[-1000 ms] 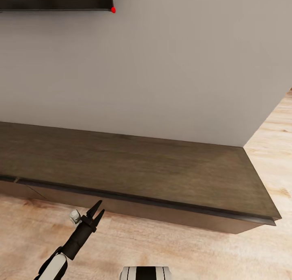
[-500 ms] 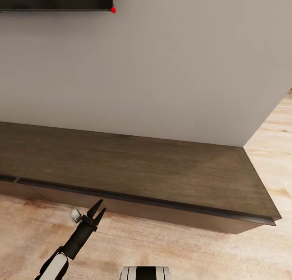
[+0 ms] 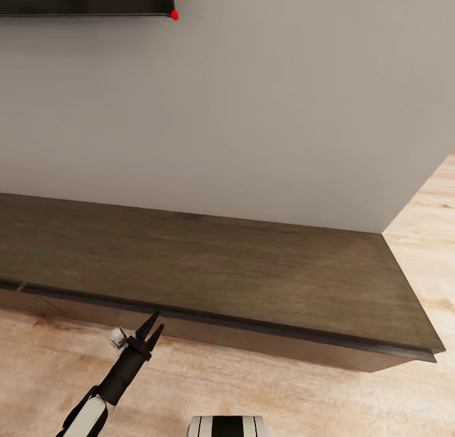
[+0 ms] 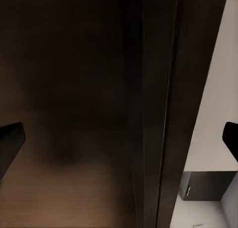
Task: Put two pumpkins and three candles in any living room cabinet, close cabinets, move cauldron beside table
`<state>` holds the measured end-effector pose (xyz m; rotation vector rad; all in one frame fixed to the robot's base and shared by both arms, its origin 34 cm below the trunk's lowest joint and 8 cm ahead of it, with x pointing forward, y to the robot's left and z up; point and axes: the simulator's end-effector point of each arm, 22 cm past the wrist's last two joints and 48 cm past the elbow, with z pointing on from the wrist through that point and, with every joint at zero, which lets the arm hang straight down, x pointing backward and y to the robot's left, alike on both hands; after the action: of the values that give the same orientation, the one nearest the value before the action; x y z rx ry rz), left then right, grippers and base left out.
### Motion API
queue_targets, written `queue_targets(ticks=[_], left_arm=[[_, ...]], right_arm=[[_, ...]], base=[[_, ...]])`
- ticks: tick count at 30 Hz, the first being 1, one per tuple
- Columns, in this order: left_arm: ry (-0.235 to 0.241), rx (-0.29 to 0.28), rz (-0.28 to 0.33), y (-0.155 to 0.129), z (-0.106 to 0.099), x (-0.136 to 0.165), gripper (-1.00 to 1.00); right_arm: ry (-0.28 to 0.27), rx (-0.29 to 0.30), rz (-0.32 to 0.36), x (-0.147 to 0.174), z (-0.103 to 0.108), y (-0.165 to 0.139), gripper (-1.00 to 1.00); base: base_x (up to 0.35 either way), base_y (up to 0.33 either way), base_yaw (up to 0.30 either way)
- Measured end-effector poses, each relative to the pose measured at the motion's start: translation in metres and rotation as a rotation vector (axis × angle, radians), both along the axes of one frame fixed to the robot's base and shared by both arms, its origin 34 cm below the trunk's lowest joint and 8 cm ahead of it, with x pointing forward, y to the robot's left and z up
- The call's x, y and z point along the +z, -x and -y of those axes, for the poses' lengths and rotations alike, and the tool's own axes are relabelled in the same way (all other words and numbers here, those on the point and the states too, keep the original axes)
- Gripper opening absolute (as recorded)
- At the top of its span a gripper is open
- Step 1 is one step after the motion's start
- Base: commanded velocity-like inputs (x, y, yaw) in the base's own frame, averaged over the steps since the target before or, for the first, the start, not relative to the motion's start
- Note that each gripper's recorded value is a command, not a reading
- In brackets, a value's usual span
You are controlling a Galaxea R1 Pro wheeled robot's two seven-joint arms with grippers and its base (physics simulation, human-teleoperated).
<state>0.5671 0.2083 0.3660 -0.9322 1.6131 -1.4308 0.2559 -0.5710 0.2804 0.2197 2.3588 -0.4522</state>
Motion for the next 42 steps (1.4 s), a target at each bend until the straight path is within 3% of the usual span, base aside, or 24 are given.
queue_targets(ticks=[34, 35, 42], left_arm=[[-0.022, -0.007, -0.004, 0.0017, 0.0013, -0.0038, 1.0], [-0.023, -0.008, -0.004, 0.0018, 0.0013, -0.0039, -1.0], [0.005, -0.011, 0.019, 0.0013, 0.0014, 0.0038, -1.0]], right_arm=[[0.0, 0.001, 0.002, 0.0003, -0.0001, -0.0007, 1.0], [0.0, 0.001, 0.002, 0.0003, 0.0, -0.0006, 1.0], [0.0, 0.001, 0.002, 0.0004, 0.0, -0.0007, 1.0]], base=[[0.015, 0.0, 0.0], [0.0, 0.0, 0.0], [0.0, 0.0, 0.0]])
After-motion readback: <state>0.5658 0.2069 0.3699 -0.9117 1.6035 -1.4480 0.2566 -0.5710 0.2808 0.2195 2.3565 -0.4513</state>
